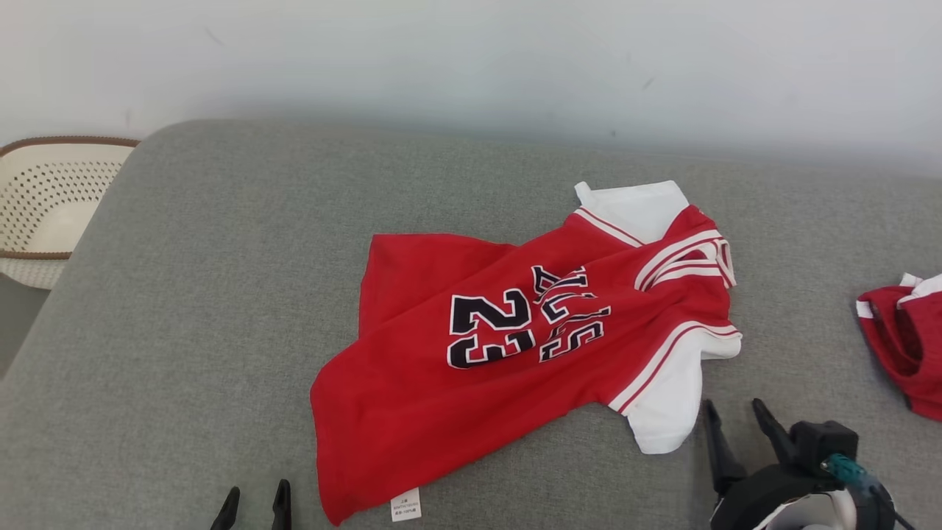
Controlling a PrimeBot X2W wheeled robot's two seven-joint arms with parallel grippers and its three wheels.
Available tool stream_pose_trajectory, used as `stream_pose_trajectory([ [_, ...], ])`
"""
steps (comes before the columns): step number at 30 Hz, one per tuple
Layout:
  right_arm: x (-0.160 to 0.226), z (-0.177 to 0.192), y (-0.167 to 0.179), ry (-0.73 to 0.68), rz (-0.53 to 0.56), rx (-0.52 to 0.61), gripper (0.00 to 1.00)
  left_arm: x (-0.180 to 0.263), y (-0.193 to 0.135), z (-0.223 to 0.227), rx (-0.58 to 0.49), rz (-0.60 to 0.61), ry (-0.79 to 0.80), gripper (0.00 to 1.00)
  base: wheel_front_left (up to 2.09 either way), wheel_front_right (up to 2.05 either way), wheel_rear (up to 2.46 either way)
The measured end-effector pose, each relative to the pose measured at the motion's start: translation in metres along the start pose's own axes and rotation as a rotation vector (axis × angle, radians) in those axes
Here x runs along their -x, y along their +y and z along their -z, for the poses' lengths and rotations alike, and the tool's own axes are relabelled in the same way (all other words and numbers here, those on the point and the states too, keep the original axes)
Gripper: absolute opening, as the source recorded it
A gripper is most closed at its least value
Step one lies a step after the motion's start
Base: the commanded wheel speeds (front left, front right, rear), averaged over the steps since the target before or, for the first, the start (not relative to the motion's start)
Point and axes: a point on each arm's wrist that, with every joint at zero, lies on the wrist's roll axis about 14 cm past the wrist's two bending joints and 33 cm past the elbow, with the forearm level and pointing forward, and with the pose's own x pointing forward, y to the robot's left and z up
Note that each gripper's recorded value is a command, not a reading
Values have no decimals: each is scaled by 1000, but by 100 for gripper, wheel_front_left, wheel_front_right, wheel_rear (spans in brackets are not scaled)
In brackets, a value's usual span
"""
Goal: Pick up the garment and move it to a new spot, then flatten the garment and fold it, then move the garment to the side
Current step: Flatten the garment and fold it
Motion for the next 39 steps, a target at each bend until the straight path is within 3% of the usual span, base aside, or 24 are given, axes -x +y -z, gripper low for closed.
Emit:
stream_pose_trajectory([
  [5, -4, 5, 22, 15, -68, 5, 100, 3, 7, 3, 3, -20, 8, 100, 0, 0, 0],
  [18, 11, 13, 41, 26, -116, -16, 100, 8, 4, 4, 7, -12, 10, 100, 0, 0, 0],
  [36, -34, 7, 47, 59, -164, 74, 100, 13, 16, 18, 13, -48, 56, 100, 0, 0, 0],
  [38, -40, 8, 44, 67, -161, 86, 62, 13, 17, 21, 16, -54, 67, 100, 0, 0, 0],
  [39, -42, 9, 43, 73, -158, 85, 34, 13, 17, 23, 16, -56, 71, 100, 0, 0, 0],
])
